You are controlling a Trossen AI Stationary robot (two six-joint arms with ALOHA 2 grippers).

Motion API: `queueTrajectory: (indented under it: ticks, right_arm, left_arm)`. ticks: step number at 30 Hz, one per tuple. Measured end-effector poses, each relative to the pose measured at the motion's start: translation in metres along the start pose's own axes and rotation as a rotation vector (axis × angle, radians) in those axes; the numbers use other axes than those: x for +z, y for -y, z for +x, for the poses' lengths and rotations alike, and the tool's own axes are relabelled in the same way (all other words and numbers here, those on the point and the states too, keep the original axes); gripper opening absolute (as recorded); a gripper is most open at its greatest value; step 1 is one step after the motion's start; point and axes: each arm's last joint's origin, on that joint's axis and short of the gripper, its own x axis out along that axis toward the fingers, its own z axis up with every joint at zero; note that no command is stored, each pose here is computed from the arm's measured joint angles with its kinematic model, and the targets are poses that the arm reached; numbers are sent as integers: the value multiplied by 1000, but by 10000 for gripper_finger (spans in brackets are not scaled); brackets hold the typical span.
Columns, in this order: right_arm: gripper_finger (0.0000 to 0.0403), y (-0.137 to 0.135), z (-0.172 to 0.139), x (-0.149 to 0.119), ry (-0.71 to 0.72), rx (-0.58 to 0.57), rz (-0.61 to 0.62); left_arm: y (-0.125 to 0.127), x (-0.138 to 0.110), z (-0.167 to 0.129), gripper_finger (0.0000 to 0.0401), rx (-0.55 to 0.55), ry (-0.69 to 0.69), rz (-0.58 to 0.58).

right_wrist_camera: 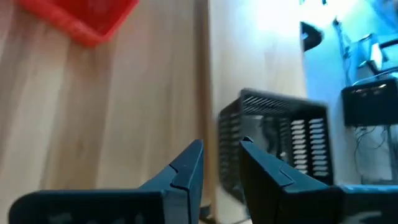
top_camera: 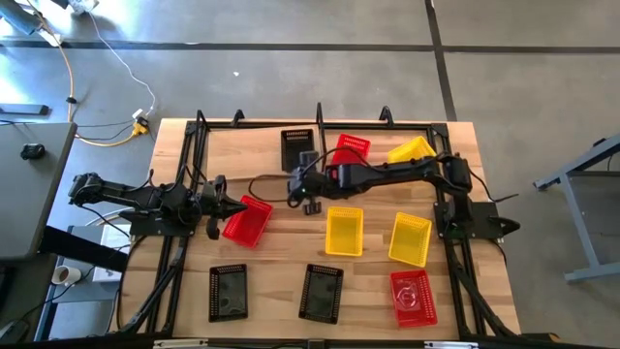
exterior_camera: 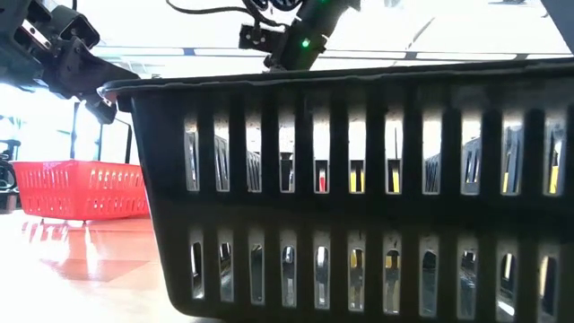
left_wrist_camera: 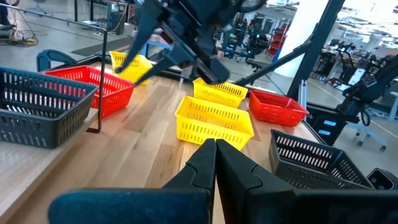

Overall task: Stack baskets on shelf by color
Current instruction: Put the left red bin on the shelf

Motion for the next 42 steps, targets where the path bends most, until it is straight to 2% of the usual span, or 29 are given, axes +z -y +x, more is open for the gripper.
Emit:
queueTrajectory:
  ticks: [9, 12, 16, 21, 28, 34, 38, 42]
  right_arm:
    - [87, -19, -8, -9, -121, 54, 31]
    - [87, -24, -11, -12, -168, 33, 33]
    - [87, -31, -19, -13, -210, -16, 27]
    - [87, -33, -41, -11, -194, -57, 68]
    - [87, -33, -78, -12, -177, -115, 152]
    - [87, -32, -105, -16, -162, -140, 225]
    - [87, -36, -116, -16, -153, -116, 212]
    - [87, -39, -121, -17, -154, -111, 197]
  left_arm:
    - [0, 0, 0, 0, 1, 0, -3]
    - [0, 0, 0, 0, -2, -1, -15]
    - [2, -1, 0, 6, -62, -17, -16]
    - [3, 0, 0, 45, -80, -10, -17]
    - [0, 1, 0, 102, 10, 17, -37]
    - [3, 8, -1, 107, -61, 37, -12]
    - [8, 22, -4, 104, -117, 48, 13]
    - [11, 36, -7, 103, -104, -4, 49]
